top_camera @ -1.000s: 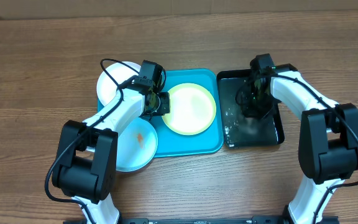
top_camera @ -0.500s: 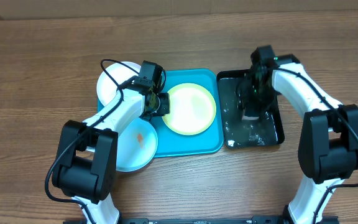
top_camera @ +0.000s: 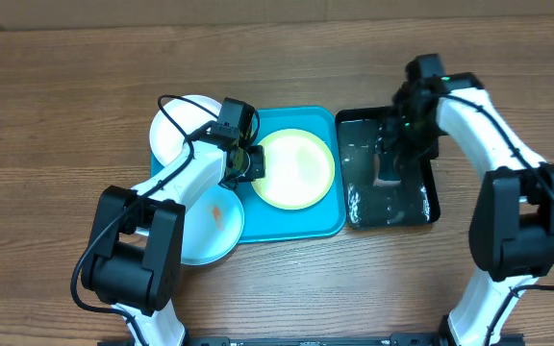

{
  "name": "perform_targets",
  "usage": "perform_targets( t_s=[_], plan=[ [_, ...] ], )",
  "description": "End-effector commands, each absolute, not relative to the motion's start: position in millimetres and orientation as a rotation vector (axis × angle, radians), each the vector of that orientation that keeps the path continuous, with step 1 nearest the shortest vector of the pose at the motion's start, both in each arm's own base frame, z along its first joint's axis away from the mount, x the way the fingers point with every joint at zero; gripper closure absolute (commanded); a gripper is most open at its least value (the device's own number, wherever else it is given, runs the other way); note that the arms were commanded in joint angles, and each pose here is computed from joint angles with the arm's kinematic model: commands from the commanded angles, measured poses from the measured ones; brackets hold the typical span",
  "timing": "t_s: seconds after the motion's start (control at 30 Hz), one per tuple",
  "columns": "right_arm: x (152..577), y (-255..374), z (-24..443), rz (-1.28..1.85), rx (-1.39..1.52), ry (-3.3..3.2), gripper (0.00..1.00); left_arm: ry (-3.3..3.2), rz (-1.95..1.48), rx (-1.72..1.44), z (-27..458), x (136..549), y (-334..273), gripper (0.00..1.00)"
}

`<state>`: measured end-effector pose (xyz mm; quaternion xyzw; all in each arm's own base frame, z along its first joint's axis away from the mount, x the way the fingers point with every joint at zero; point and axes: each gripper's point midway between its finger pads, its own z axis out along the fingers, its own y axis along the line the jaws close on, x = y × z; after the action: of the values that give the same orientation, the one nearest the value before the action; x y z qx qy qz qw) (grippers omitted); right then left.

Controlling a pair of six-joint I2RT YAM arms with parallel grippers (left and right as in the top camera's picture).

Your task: Clean dirty plates on tray and stack at the side

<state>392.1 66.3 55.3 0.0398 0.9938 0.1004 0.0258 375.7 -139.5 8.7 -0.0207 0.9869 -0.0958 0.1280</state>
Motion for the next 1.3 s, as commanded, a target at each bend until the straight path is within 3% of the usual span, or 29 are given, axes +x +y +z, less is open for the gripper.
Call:
perform_targets(
  t_s=[0.0,0.17,0.3,0.73,1.03,1.27],
  plan=[
    [416.1,57.8,83.7,0.428,0.177,2.985,0.19,2.896,-0.233,-0.072,0.1,369.4,-135.5,0.96],
    [432.3,12.8,114.6,0.409,0.318,2.916,0.16,2.890,-0.246,-0.072,0.8,370.7,-137.2,0.96],
    [435.5,-29.3,120.5,0.391,0.449,2.871,0.00,2.890,-0.246,-0.074,0.9,370.7,-136.8,0.94],
    [426.5,-102.9,120.3,0.359,0.683,2.797,0.00,2.858,-0.288,0.011,10.7,381.6,-141.1,0.96],
    [426.3,-103.6,120.3,0.359,0.684,2.796,0.00,2.741,-0.855,0.175,57.1,394.4,-175.1,0.96],
    [426.3,-103.6,120.3,0.359,0.684,2.796,0.00,2.633,-0.947,0.110,91.3,416.4,-151.1,0.96]
  ],
)
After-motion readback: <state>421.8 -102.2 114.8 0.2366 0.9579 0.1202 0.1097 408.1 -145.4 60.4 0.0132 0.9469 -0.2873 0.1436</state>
